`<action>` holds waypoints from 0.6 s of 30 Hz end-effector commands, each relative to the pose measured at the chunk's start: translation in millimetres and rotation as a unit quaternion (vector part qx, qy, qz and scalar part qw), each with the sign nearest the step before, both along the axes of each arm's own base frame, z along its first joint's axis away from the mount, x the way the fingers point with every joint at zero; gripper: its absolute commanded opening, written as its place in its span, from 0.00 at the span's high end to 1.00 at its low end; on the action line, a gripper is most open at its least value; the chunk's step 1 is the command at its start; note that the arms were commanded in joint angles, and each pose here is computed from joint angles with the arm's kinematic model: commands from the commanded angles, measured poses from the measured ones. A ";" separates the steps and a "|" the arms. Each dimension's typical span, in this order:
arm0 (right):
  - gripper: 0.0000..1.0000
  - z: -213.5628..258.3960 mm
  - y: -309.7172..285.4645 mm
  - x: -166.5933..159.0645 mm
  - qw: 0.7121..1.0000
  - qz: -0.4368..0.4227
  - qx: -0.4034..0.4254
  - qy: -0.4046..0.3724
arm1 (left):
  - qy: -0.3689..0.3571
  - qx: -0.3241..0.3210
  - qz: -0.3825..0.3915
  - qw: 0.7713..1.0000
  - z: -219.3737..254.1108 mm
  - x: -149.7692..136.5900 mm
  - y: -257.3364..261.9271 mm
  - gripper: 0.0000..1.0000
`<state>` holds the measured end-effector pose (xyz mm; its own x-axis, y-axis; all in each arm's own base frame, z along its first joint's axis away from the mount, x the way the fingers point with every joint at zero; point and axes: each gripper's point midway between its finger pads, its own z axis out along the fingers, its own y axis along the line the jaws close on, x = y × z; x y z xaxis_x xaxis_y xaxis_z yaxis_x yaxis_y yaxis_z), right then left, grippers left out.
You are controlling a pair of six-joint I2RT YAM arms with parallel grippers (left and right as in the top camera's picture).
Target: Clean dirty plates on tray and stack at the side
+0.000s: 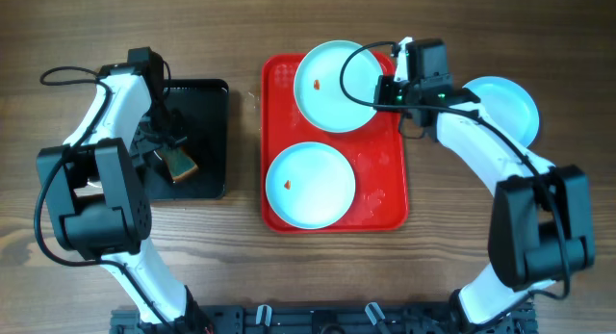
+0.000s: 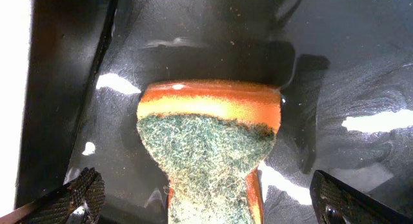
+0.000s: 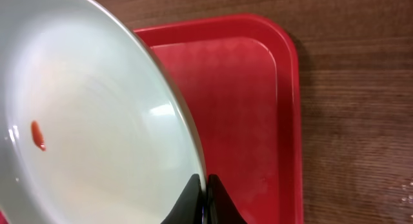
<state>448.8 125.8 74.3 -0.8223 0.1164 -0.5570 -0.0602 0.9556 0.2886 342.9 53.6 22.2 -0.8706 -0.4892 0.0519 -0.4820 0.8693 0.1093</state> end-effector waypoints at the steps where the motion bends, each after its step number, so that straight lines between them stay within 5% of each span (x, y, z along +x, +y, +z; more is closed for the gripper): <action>1: 0.96 -14.1 8.6 4.9 1.000 -0.012 0.006 0.012 | -0.007 0.004 -0.005 1.000 5.3 0.8 0.9 0.00; 5: 0.95 -13.4 13.4 6.7 1.000 -0.008 0.010 0.006 | -0.007 0.004 -0.005 1.000 5.3 0.8 0.9 0.00; 7: 0.77 -11.6 14.3 8.7 1.000 -0.005 0.010 0.000 | -0.007 0.004 -0.005 1.000 5.3 0.8 0.9 0.00; 11: 0.61 -5.7 16.6 10.1 1.000 0.000 0.015 -0.008 | -0.007 0.004 -0.005 1.000 5.3 0.8 0.9 0.00; 18: 0.61 33.0 39.1 -49.9 0.992 0.075 0.084 0.062 | -0.007 0.004 -0.005 1.000 5.3 0.8 0.9 0.00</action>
<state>417.1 148.0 64.8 -0.8972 0.1061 -0.4286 -0.0692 0.9250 0.3737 342.9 53.6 22.2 -0.8704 -0.4896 0.0519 -0.4823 0.8691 0.1093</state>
